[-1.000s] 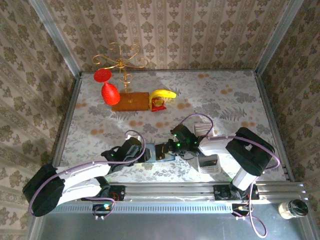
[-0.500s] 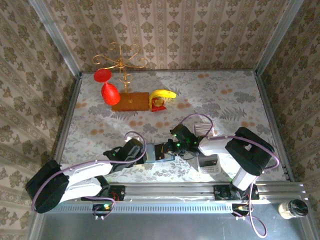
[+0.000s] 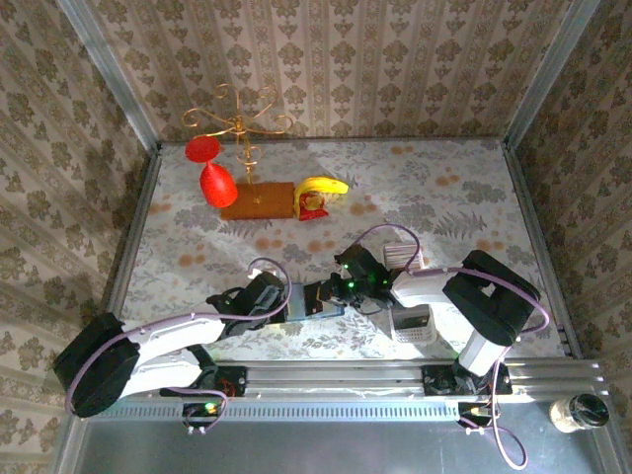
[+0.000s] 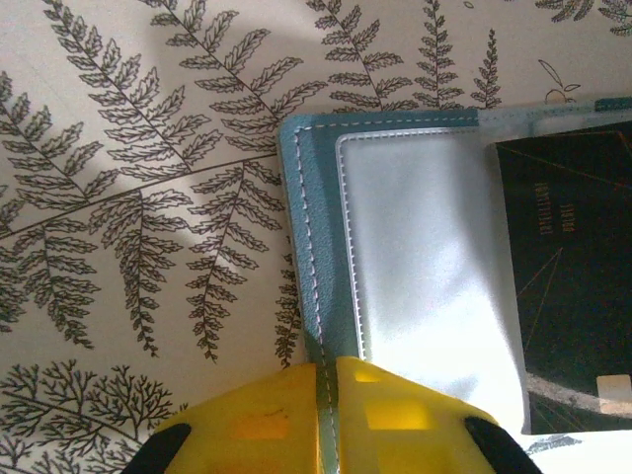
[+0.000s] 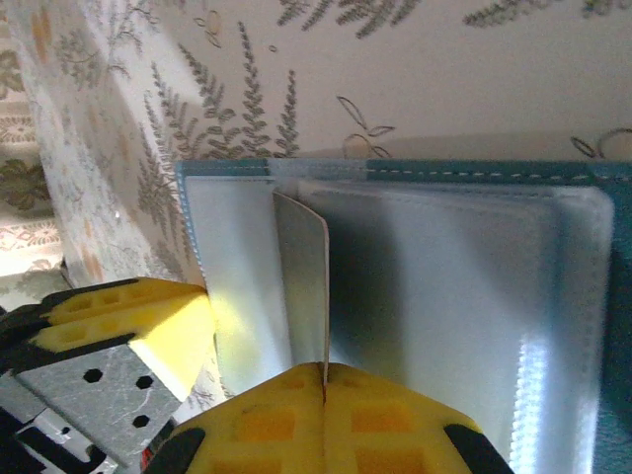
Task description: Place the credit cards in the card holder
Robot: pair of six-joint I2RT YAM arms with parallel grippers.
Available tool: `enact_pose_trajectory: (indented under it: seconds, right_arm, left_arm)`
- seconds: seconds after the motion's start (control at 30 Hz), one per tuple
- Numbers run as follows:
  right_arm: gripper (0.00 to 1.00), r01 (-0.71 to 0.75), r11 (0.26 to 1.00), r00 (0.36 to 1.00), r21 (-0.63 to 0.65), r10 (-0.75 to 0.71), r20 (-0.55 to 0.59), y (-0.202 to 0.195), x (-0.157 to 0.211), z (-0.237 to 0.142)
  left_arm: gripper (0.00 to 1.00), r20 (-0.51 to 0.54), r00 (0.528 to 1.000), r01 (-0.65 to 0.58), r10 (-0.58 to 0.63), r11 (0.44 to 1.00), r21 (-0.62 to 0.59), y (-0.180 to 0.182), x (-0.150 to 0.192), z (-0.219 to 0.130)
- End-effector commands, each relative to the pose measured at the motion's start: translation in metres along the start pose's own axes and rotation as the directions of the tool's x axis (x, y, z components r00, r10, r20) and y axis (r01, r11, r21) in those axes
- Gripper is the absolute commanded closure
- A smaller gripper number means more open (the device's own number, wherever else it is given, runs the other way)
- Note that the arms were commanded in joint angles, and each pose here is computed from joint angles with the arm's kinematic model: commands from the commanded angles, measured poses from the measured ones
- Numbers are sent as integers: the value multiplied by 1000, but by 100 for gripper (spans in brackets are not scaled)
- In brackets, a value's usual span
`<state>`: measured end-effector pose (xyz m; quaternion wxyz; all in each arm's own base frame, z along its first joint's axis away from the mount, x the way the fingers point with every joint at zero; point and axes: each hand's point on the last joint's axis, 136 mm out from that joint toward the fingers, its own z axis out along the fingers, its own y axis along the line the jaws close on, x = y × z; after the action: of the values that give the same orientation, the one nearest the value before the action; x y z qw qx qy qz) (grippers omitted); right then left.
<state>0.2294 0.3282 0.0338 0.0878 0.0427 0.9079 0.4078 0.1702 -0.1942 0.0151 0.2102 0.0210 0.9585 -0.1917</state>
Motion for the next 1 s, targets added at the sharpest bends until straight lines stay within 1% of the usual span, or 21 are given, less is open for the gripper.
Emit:
enact_pose_trajectory:
  seconds: [0.0,0.23,0.5,0.67,0.77,0.83,0.9,0.93,0.97]
  right_arm:
    - [100,-22,999,1000,-31,21,-22,-2,8,4]
    - [100,-3,994,1000,-112,4,7,14,3,0]
    - [100,-33,989,999,-142,32,-4,17,3,2]
    - [100,-34,992,999,-119,34,-1,12,4,1]
    - [100,-34,996,999,-80,34,-12,5,6,2]
    - [87,-25,998,999,-52,24,-24,0,9,3]
    - [77,-19,1000,999,-7,18,-35,-6,11,2]
    - [74,-12,1000,999,18,13,-34,-10,10,1]
    - [73,-4,999,999,34,5,-32,-11,10,-1]
  left_arm:
    - [89,-61,998,-30,27,998,-48,14,16,9]
    - [89,-72,997,-37,32,998,-59,16,19,11]
    - [90,-83,996,-41,35,997,-66,17,21,15]
    - [91,-87,996,-41,35,997,-68,16,21,16]
    - [91,-88,995,-43,37,997,-69,16,21,16]
    - [91,-90,995,-44,37,997,-71,17,21,17]
    - [91,-92,995,-44,38,997,-71,17,22,17]
    - [92,-91,995,-43,36,997,-71,17,21,17]
    - [92,-91,995,-43,36,997,-71,17,22,16]
